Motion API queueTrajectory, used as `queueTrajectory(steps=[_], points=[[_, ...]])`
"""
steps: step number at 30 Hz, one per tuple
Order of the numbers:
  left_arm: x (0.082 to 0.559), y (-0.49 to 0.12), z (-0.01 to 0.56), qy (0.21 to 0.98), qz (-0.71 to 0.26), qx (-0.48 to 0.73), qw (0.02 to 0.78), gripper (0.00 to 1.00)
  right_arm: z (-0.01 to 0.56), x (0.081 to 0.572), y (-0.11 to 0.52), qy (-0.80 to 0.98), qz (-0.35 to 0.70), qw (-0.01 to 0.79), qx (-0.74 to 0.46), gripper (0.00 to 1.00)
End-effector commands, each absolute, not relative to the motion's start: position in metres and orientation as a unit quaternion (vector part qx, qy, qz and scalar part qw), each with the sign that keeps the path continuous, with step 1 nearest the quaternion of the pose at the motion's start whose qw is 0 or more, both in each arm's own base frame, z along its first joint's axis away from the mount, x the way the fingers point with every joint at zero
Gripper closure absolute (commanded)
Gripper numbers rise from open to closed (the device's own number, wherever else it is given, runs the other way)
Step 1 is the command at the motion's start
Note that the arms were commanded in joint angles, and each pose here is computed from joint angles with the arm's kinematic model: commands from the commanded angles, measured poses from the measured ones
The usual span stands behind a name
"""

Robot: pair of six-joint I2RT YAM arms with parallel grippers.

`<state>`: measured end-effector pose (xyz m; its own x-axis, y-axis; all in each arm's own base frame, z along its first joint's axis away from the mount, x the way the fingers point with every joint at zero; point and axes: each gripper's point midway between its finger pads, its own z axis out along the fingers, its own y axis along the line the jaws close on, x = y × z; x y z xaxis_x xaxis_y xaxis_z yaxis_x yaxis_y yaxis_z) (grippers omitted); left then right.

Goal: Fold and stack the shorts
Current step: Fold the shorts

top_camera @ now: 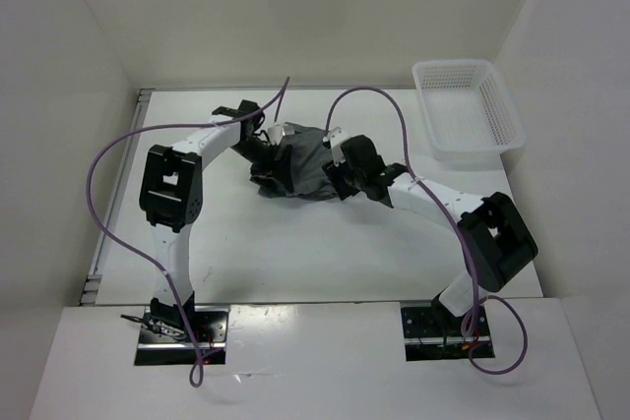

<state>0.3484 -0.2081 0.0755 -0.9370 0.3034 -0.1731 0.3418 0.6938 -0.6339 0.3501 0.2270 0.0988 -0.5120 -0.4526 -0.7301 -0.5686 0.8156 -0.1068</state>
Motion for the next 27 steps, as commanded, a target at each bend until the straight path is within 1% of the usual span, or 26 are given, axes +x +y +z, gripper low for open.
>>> queueTrajectory(steps=[1, 3, 6, 9, 12, 13, 14, 16, 19, 25, 26, 27], points=[[0.346, -0.226, 0.078, 0.903, -0.385, 0.188, 0.021, 0.22, 0.089, 0.347, 0.228, 0.870, 0.089, 0.398, -0.279, 0.44], [0.349, -0.229, 0.072, 0.901, -0.391, 0.187, 0.018, 0.22, 0.088, 0.345, 0.227, 0.870, 0.092, 0.400, -0.274, 0.44], [0.354, -0.235, 0.066, 0.895, -0.407, 0.184, 0.009, 0.25, 0.088, 0.347, 0.227, 0.870, 0.091, 0.405, -0.267, 0.44], [0.359, -0.240, 0.059, 0.891, -0.418, 0.180, 0.000, 0.32, 0.090, 0.354, 0.227, 0.867, 0.084, 0.419, -0.255, 0.45], [0.364, -0.243, 0.062, 0.887, -0.424, 0.183, 0.006, 0.54, 0.092, 0.361, 0.226, 0.866, 0.083, 0.425, -0.250, 0.45], [0.367, -0.245, 0.063, 0.884, -0.429, 0.184, 0.008, 0.60, 0.087, 0.359, 0.228, 0.868, 0.087, 0.418, -0.254, 0.43], [0.373, -0.240, 0.065, 0.885, -0.429, 0.180, 0.015, 0.69, 0.088, 0.360, 0.231, 0.867, 0.095, 0.421, -0.250, 0.39], [0.381, -0.233, 0.070, 0.884, -0.434, 0.172, 0.026, 0.74, 0.083, 0.357, 0.234, 0.869, 0.105, 0.414, -0.250, 0.31], [0.385, -0.223, 0.079, 0.885, -0.434, 0.163, 0.039, 0.76, 0.081, 0.353, 0.239, 0.865, 0.119, 0.411, -0.264, 0.25], [0.384, -0.222, 0.087, 0.884, -0.434, 0.166, 0.045, 0.76, 0.078, 0.372, 0.231, 0.870, 0.078, 0.424, -0.238, 0.25], [0.384, -0.222, 0.090, 0.884, -0.434, 0.166, 0.044, 0.76, 0.078, 0.377, 0.228, 0.871, 0.066, 0.428, -0.232, 0.30], [0.387, -0.223, 0.093, 0.884, -0.434, 0.168, 0.049, 0.76, 0.072, 0.376, 0.231, 0.872, 0.062, 0.425, -0.235, 0.32]])
